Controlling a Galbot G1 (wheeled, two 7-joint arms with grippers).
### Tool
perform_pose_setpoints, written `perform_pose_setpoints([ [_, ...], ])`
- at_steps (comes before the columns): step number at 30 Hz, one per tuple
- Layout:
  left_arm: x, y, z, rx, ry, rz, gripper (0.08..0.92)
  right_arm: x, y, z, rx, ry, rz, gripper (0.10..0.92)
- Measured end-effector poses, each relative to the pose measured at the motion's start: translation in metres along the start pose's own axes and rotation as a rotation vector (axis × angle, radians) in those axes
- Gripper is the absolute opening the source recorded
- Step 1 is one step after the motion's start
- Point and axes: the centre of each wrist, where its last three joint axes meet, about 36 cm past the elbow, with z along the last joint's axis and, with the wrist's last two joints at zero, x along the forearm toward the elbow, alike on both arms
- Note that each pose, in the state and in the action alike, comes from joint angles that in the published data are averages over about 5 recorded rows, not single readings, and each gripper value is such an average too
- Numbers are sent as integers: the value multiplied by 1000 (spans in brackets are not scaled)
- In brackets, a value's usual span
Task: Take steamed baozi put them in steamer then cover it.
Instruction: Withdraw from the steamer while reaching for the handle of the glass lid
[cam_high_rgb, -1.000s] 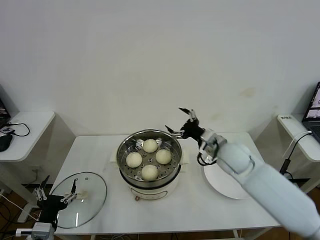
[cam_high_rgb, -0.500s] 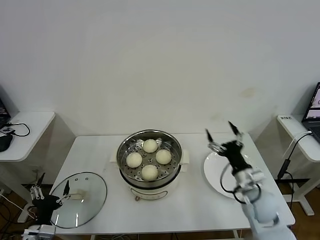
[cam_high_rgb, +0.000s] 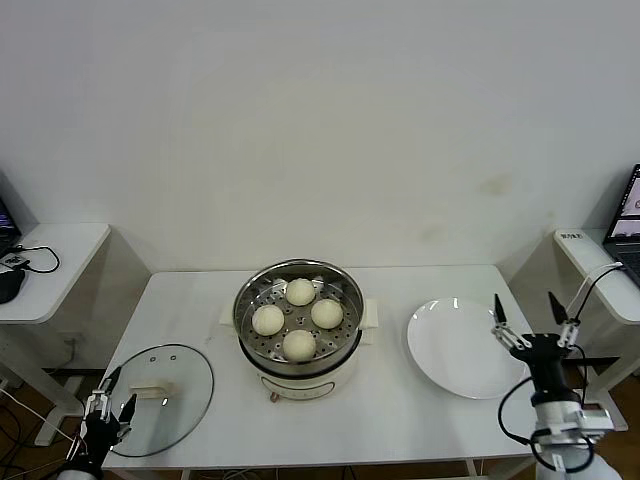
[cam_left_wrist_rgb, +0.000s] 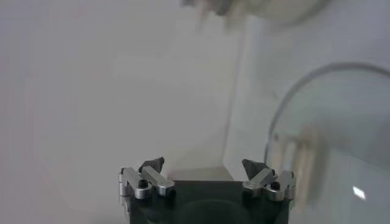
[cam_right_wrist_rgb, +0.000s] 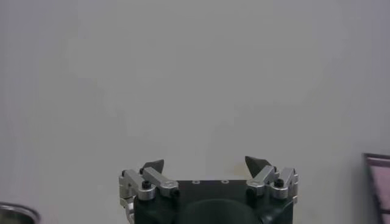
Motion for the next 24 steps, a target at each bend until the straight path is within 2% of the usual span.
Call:
perform_pose_setpoints([
  [12,-18,-12,5,-130,-29,55,823,25,-9,-3,12,20,56,823],
  [24,-47,-18,-1,-161,-48,68,823,41,-14,-4,26,34,77,823],
])
